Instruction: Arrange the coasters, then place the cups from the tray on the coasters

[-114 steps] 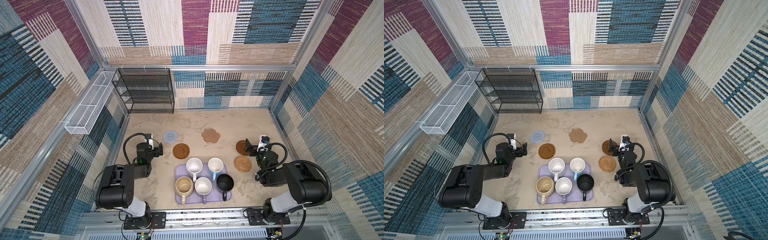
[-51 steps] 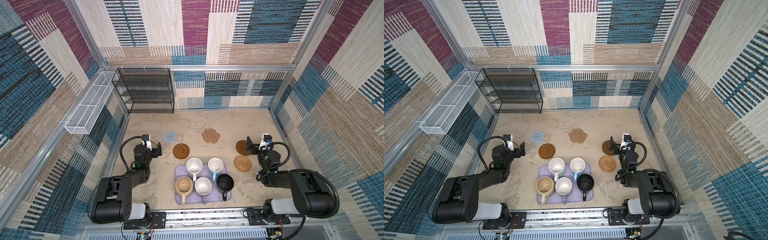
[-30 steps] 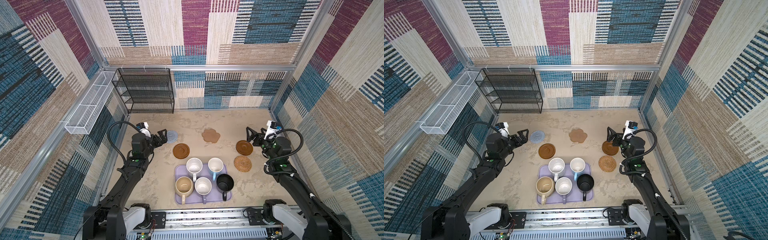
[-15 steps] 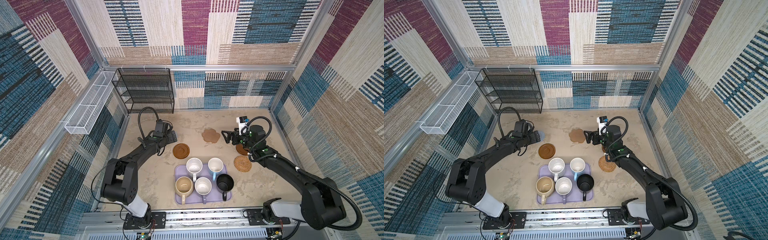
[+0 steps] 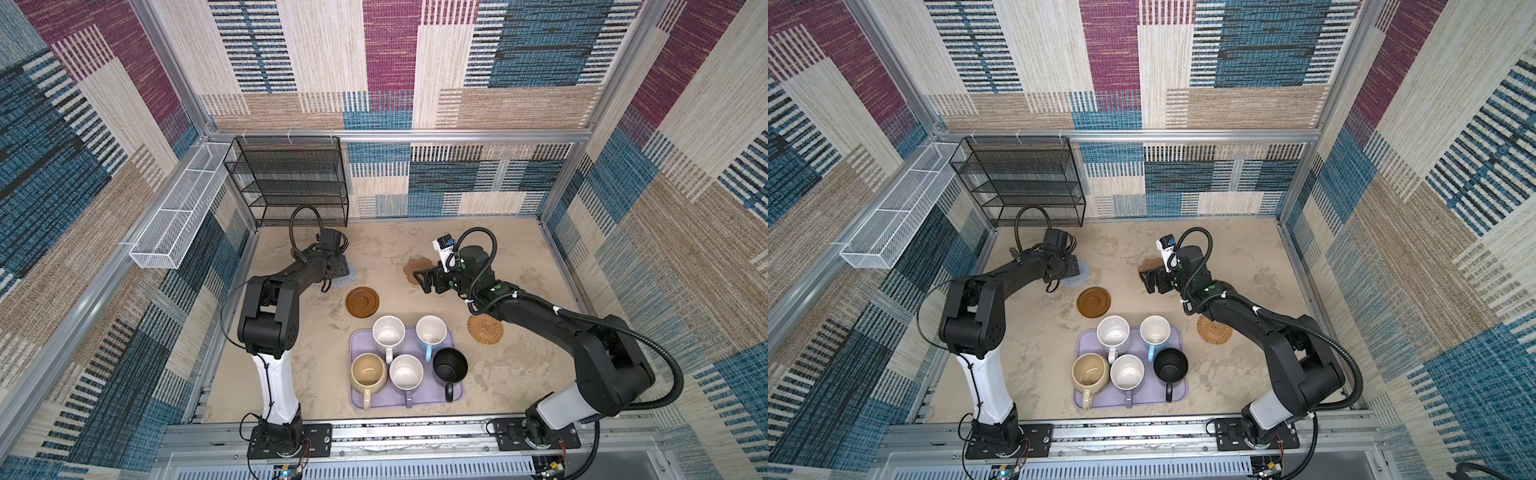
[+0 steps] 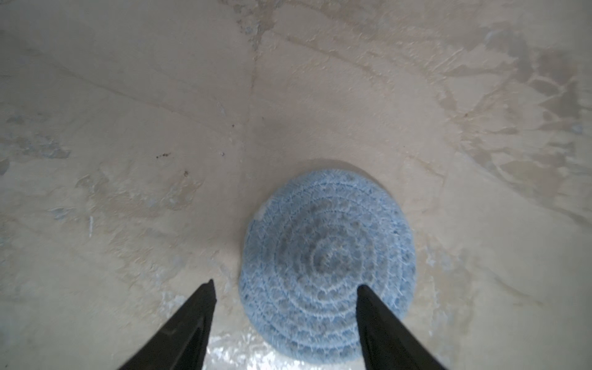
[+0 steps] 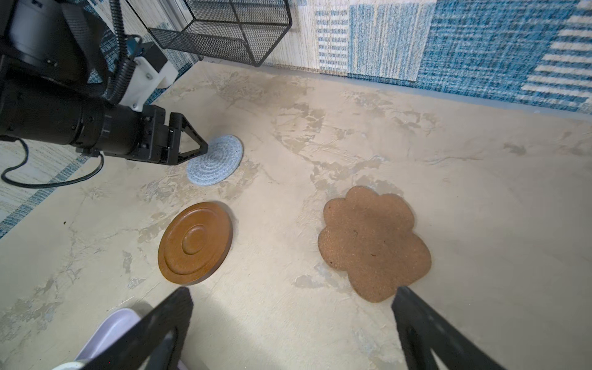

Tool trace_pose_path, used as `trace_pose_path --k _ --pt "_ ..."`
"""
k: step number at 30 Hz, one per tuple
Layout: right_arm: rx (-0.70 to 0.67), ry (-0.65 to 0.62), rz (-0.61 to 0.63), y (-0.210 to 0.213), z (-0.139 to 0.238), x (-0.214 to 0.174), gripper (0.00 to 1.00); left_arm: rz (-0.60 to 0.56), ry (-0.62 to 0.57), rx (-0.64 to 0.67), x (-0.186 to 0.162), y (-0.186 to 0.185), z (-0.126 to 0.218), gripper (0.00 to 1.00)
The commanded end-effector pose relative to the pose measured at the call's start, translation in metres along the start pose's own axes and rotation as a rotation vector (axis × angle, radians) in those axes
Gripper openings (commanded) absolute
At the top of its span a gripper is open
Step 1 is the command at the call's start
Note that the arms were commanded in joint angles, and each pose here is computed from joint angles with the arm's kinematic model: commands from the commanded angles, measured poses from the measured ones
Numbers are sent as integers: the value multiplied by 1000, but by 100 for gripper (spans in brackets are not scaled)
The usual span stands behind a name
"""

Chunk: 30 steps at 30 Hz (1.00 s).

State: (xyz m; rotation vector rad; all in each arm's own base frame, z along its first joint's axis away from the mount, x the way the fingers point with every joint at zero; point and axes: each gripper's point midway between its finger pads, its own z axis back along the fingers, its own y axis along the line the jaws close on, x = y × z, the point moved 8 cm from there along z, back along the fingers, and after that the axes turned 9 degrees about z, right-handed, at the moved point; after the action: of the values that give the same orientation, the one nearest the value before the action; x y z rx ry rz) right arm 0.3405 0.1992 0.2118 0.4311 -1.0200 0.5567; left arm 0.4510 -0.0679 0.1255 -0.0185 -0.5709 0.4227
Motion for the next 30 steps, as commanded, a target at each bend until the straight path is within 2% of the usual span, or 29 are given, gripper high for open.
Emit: trace_pose_path --k 1,5,10,14,24,30 --pt "12 -11 13 3 -3 4 100 -41 41 65 1 4 -7 69" --pt "18 -10 20 5 -3 5 100 -40 70 95 -5 7 -13 61" --pt "12 -19 24 6 1 7 100 -46 106 100 -14 12 -12 58" --pt "7 -31 15 7 7 8 100 -45 123 103 -22 18 -12 50" --pt "-9 -53 15 10 22 9 100 -32 139 68 -33 24 0 48" --pt "-9 -52 10 12 27 10 100 -32 113 7 -9 13 17 53"
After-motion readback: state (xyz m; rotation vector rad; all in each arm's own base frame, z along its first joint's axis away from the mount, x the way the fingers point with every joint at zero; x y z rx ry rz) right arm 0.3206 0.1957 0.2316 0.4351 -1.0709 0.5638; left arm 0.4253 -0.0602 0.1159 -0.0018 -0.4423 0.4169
